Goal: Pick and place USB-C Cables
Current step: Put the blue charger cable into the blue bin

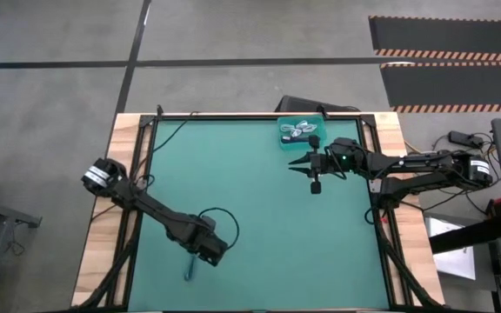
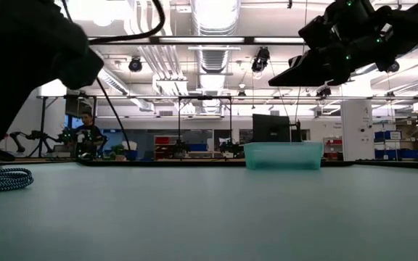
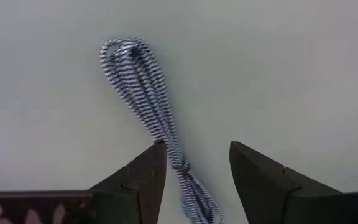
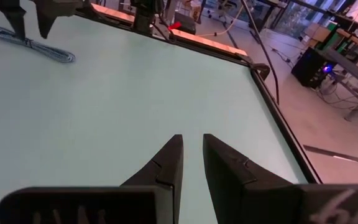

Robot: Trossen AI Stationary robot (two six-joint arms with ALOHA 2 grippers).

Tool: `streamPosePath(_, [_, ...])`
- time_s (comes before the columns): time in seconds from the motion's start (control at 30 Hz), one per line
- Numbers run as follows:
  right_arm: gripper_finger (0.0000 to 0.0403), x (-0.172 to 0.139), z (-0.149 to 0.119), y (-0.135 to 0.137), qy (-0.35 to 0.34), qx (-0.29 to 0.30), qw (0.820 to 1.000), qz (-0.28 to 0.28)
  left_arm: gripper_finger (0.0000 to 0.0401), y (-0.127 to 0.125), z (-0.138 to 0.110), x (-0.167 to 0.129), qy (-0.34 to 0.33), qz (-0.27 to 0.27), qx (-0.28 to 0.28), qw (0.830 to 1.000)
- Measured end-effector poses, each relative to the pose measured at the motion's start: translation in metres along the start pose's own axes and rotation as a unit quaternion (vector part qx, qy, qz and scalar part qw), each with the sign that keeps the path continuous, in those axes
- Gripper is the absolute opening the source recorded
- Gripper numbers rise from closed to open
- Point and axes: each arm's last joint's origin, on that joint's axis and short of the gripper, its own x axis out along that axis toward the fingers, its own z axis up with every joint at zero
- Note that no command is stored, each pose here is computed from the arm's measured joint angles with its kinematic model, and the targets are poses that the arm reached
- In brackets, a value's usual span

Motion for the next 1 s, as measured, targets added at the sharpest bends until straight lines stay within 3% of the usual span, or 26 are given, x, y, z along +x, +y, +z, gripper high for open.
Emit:
streamPosePath(0.17, [0.0052,0.000,0.000,0.000,0.000,-0.001,1.000,0.000,0.0160,0.006,-0.001,0.008,-0.012,0.037,-0.015,0.999])
streamPosePath(1.0, [0.0052,0.000,0.000,0.000,0.001,-0.001,1.000,0.000,0.0159,0.002,0.001,0.034,-0.013,0.076,-0.007,0.997])
